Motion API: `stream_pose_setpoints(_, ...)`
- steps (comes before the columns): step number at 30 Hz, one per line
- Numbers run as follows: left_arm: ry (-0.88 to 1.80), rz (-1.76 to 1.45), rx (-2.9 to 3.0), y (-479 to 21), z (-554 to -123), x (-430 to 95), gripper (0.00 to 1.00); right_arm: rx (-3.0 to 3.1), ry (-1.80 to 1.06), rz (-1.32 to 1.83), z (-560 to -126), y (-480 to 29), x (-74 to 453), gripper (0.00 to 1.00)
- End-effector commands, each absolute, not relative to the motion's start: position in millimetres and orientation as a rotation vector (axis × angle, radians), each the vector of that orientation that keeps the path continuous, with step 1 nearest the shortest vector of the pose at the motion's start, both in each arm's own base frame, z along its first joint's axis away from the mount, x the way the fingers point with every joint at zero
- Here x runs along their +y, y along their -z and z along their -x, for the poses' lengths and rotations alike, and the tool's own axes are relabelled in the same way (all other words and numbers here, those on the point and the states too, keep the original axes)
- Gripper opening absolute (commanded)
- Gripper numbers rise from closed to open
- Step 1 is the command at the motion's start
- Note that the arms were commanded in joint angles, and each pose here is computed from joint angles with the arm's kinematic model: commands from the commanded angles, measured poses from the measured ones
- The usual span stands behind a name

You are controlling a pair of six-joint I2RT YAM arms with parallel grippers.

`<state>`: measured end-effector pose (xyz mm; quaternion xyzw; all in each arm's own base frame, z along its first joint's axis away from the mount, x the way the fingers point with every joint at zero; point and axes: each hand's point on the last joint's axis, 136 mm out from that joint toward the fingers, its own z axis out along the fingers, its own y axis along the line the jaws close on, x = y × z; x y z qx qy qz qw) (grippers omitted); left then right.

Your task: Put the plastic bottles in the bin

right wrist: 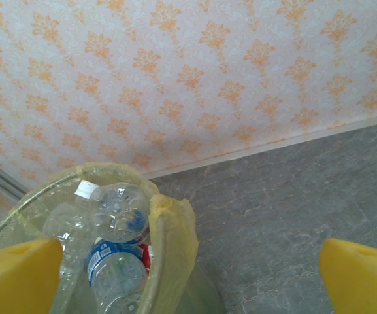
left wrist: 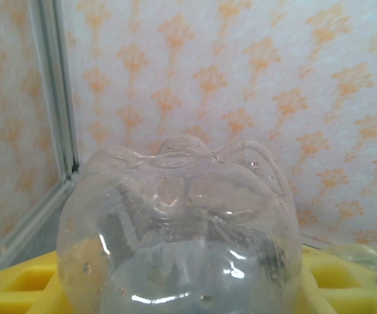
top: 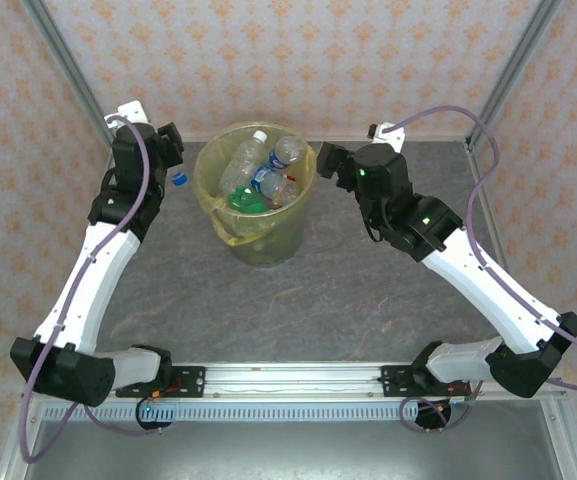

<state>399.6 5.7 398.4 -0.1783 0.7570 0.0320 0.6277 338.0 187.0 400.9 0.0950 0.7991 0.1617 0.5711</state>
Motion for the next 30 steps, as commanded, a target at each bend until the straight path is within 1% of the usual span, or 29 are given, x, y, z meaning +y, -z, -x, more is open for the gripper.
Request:
stream_pose_setpoints(1, -0.247, 0.303, 1.632, -436, -386, 3, 0.58, 1.863, -0.42, -0.236, -340, -404, 189, 1.0)
stream_pose_setpoints(6, -0.27, 0.079, 1.6, -446, -382, -48, 0.58, 1.865, -0.432, -0.237, -337, -405, 188, 1.0)
stream_pose_setpoints(17, -0.293, -0.209, 1.56, -439, -385, -131, 0.58, 1.855, -0.436, -0.283, -324, -404, 173, 1.0)
stream_pose_setpoints(25, -0.277, -0.364, 1.57, -411, -387, -169, 0.6, 1.856, -0.446, -0.288, -323, -402, 172, 1.0)
stream_pose_setpoints(30, -0.278, -0.43, 1.567, -398, -390, -181, 0.62, 1.857, -0.447, -0.284, -324, -401, 173, 1.0)
